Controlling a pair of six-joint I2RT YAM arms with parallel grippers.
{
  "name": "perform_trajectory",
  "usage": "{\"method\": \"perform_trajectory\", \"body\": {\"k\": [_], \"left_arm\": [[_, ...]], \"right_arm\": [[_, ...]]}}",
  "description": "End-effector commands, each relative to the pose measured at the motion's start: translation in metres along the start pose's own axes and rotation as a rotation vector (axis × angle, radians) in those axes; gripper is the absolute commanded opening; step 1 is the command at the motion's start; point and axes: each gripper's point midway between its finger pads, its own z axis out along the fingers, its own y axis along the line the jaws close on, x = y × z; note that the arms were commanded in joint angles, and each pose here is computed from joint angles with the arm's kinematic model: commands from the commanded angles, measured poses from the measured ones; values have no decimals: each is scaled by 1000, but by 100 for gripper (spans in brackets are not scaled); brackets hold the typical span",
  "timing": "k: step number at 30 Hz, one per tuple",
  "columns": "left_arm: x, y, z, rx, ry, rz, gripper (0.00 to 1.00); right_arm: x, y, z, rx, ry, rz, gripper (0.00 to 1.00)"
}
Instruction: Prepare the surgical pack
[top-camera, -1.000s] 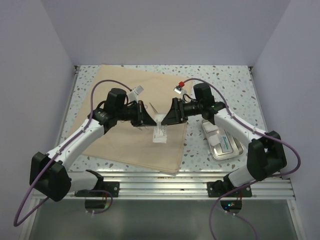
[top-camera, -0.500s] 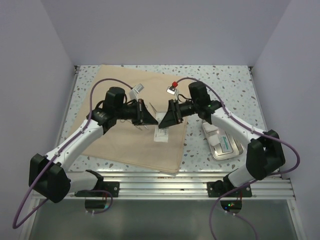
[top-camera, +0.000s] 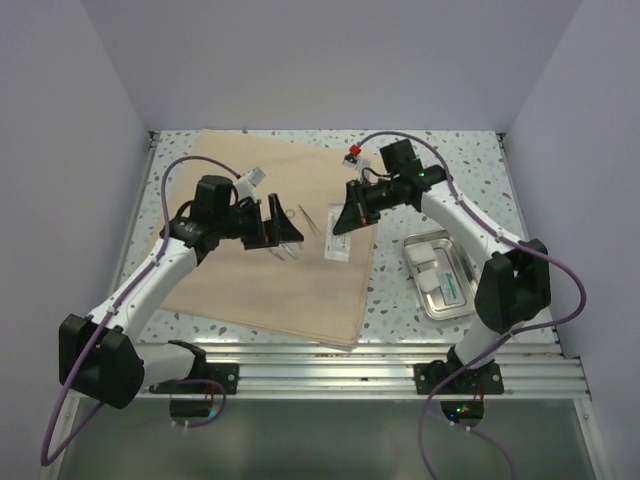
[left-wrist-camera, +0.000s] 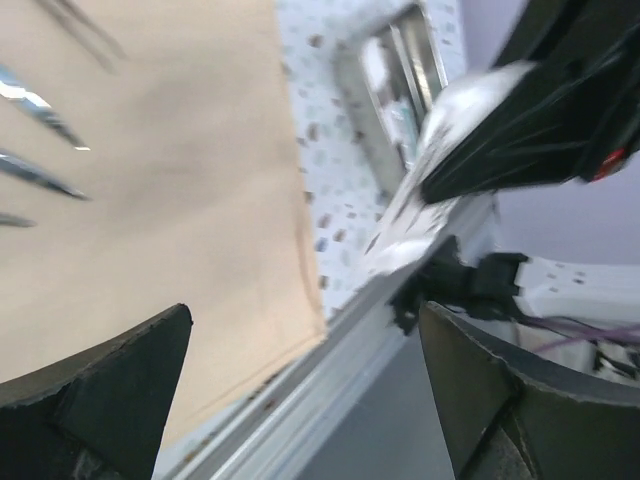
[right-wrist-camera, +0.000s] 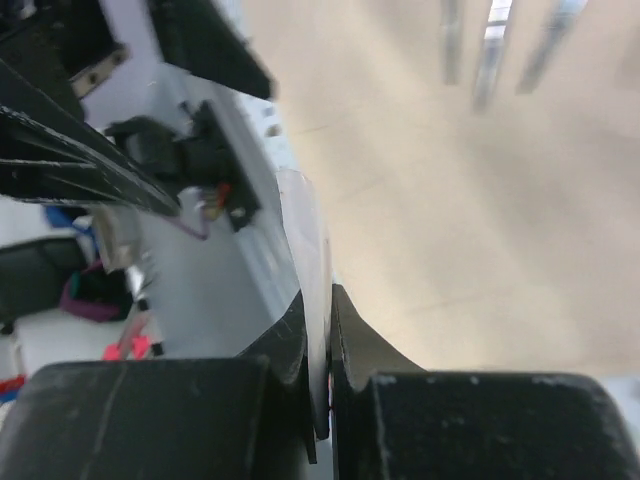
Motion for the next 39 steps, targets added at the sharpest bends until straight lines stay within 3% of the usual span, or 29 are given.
{"method": "perform_trajectory", "body": {"k": [1,4,9,12,17,24,39], "left_arm": [[5,50,-17,-199,-27,96,100],[5,67,-17,-250,-53,117,100],[9,75,-3,-210,-57,127,100],[13,76,3,-180,-44,139,100],[21,76,1,-154,-28,166,100],[26,71,-3,-135,-33,190,100],[33,77,-12,-173,-31,188,100]], "right_arm": [[-1,-62,-52,299,30,-3,0],[7,-112,-98,542,52,47,0],[67,-168,-164,841,145,173,0],[100,-176,-188,908,155,249,0],[123,-170,-218,1035,237,205,0],[124,-179,-188,881,283,280,0],[133,-191,-163,786,336,321,0]]}}
